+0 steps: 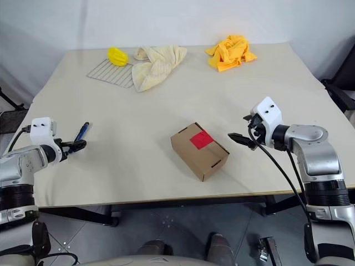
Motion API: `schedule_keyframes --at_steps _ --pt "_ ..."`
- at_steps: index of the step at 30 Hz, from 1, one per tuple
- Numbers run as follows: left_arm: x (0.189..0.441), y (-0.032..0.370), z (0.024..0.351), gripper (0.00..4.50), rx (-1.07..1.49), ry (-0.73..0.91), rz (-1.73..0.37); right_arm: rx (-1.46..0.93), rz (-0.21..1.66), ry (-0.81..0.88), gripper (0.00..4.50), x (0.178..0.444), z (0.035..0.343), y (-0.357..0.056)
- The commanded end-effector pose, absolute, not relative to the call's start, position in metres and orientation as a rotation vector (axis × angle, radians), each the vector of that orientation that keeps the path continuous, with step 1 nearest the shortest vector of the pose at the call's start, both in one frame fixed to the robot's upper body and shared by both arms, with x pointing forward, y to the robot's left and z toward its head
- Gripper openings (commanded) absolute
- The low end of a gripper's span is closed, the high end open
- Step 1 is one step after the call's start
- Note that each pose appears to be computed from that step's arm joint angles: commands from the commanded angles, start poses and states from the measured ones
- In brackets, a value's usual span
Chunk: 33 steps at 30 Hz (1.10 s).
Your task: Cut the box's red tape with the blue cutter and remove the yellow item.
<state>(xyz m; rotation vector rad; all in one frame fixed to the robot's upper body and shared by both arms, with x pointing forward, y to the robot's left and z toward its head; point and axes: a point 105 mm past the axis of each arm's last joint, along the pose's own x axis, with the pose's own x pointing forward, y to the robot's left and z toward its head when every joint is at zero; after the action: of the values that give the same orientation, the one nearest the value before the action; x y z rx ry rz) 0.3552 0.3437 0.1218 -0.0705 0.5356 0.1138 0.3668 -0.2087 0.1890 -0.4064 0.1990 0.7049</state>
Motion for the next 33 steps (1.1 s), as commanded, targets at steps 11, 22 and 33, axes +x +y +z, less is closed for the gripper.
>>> schedule_keyframes --at_steps 11,22,33 --pt "0.3490 0.3397 0.0928 2.71 -0.070 0.647 0.072 -0.444 0.704 0.157 4.50 0.3643 0.2031 -0.2087" --pt "0.3465 0.3381 0.0919 1.54 -0.061 0.654 0.066 -0.446 0.707 0.156 4.50 0.3620 0.2035 -0.2087" --pt "0.3467 0.3340 0.0936 0.12 -0.017 0.662 0.039 -0.448 0.702 0.156 4.50 0.3619 0.2045 -0.2096"
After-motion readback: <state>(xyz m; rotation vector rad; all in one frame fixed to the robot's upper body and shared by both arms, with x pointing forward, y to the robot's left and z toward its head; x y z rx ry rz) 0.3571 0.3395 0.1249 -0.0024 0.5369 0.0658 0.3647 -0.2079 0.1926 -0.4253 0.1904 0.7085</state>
